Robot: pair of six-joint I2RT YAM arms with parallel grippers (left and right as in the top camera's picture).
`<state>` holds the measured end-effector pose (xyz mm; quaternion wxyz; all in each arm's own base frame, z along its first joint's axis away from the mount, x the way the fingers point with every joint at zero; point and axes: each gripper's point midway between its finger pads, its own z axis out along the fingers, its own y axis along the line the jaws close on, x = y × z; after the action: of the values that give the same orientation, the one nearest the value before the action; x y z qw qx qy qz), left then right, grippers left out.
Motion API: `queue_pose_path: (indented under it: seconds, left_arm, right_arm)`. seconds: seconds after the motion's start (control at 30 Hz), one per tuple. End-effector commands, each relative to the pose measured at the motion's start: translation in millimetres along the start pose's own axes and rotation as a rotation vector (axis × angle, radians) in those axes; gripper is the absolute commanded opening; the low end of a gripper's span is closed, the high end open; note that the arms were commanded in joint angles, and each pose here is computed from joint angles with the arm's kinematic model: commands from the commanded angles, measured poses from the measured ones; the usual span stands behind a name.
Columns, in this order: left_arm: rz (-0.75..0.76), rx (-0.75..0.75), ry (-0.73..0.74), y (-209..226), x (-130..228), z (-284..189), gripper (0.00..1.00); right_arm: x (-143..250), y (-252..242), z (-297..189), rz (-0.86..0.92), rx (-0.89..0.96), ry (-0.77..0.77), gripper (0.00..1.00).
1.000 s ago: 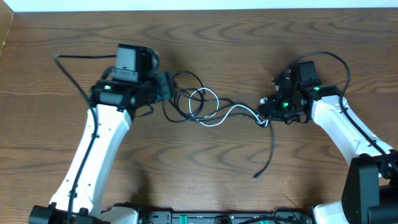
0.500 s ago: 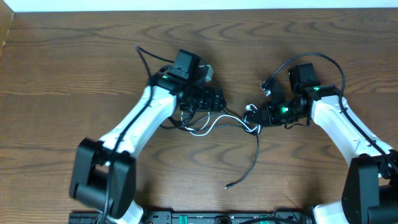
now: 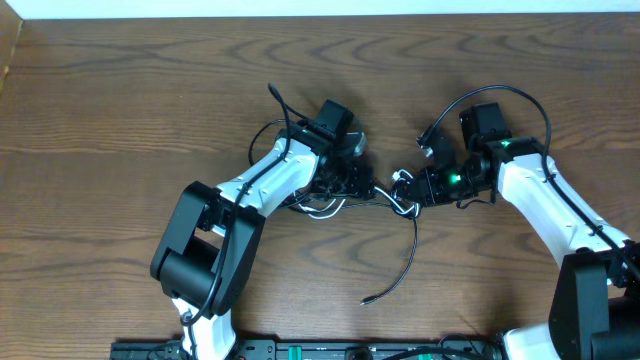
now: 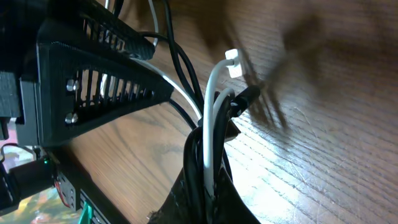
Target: Untangle cables
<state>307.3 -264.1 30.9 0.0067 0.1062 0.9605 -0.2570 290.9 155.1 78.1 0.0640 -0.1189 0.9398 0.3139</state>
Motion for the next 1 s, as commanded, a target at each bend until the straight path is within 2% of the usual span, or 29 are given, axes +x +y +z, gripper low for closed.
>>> queue_pose_path:
  seconds: [0.0,0.2,0.27,0.33,0.37,0.47,0.57,0.67,0.73,0.8,0.97]
  left_arm:
    - [0.012,-0.006,0.013,3.5,2.0,4.0,0.62]
    - [0.029,0.263,0.068,-43.3,8.7,-2.3,0.68]
    - [-0.06,0.287,0.081,-47.2,7.7,-4.2,0.68]
    - [-0.139,0.287,0.078,-44.4,3.3,-6.2,0.54]
    - [-0.168,0.286,0.071,-42.3,0.2,-7.5,0.53]
    - [-0.244,0.159,-0.057,-12.4,-24.4,-21.7,0.52]
    - [-0.185,0.038,-0.212,0.9,-44.9,-53.1,0.62]
    - [-0.173,-0.08,-0.374,8.6,-58.9,-97.0,0.69]
    - [-0.222,-0.119,-0.432,10.5,-54.9,-122.7,0.7]
    - [-0.273,-0.106,-0.428,6.3,-44.8,-133.2,0.76]
    - [-0.501,-0.054,-0.263,-0.5,0.3,-126.9,0.76]
  right_arm:
    - [0.4,7.2,-2.2,-0.025,-0.019,-0.007,0.01]
    - [0.4,18.4,-2.8,-0.039,-0.084,-0.008,0.01]
    - [0.3,18.2,-2.8,0.006,-0.083,-0.007,0.01]
    - [-0.1,17.6,-3.1,0.026,-0.083,-0.008,0.01]
    - [-0.2,17.6,-3.1,0.028,-0.083,-0.008,0.01]
    - [0.1,17.7,-3.1,0.029,-0.083,-0.007,0.01]
    - [-3.9,16.9,-3.6,0.076,-0.082,-0.021,0.01]
    - [-21.8,16.5,-5.4,0.256,-0.095,-0.08,0.01]
    - [-34.1,19.5,-7.1,0.37,-0.124,-0.117,0.01]
    - [-43.6,29.9,-9.8,0.403,-0.19,-0.136,0.01]
    - [-48.0,46.9,-13.8,0.433,-0.29,-0.122,0.01]
